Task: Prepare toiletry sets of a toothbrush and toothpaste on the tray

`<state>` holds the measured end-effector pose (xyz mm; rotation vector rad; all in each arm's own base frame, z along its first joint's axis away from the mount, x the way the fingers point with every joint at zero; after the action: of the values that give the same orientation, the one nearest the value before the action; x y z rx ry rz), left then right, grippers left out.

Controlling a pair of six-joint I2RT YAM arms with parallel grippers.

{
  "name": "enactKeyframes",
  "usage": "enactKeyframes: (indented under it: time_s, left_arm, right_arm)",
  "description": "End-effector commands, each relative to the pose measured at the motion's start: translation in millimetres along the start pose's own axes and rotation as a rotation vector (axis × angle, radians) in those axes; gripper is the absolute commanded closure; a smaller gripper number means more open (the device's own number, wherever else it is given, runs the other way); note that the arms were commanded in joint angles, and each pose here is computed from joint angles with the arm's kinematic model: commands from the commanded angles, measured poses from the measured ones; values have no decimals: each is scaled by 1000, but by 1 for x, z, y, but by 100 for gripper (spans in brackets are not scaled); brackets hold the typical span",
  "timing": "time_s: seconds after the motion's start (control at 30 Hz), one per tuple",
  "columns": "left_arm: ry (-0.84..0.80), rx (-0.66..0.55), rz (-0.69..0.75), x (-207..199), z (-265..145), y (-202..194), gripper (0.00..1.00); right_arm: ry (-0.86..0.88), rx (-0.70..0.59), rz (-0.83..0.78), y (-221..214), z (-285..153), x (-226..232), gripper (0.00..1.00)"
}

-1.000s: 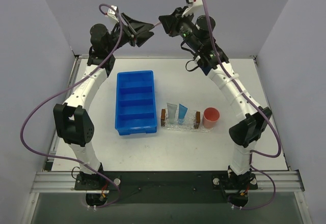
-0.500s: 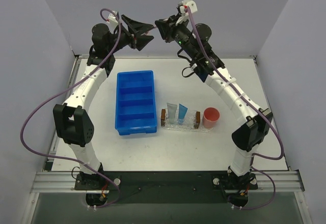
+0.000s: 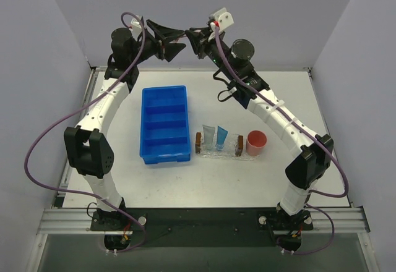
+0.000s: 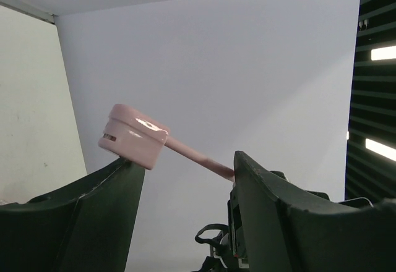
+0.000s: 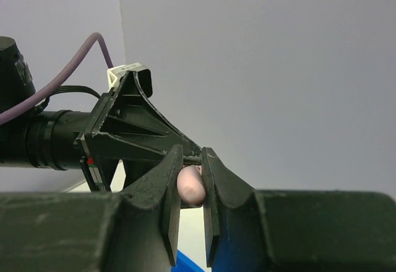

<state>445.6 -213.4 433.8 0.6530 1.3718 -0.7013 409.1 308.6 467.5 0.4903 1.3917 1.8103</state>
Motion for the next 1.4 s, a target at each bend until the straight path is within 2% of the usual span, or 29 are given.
enactKeyframes:
  time_s: [0.0,0.1,0.33,0.73,1.17,1.23,1.27,1.37]
  left_arm:
    - [-66,-18,33,-34,-6,-2,34]
    - [-62,-18,19,-36,-6,-3,41]
    - [-36,-21,-20,-39,-9,-5,46]
    - [-9,-59,-21,-38,-20,5,59]
    - [-36,-59,25,-45,-22,5,96]
    - [-47,-55,43,-46,-21,5,99]
    - [-49,-57,50,-47,-21,5,100]
    - [-70,-52,89,-49,-21,4,100]
  right_arm:
    - [31,-198,-51,58,-13,12,100]
    - [38,-212,-78,54,-16,19,100]
    - [19,-231,-134,35,-18,26,100]
    - [-19,-230,-207,13,-19,30,100]
    - [-31,-181,-233,-4,-21,28,100]
    - [-26,-165,-231,-7,-21,28,95]
    - [-23,-161,-226,-7,-21,29,89]
    - [-6,-136,-217,-7,-21,31,80]
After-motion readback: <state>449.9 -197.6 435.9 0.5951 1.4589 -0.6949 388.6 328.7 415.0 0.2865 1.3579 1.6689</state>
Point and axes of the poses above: each gripper's point midway between its finger pads, its own z axis out along the fingers, its own x axis along the line the jaws close on, y = z × x, the point moved 5 cm from there along -z, back along the fingers, and after that the axes turned 5 degrees about -z, right-handed, at the moved point
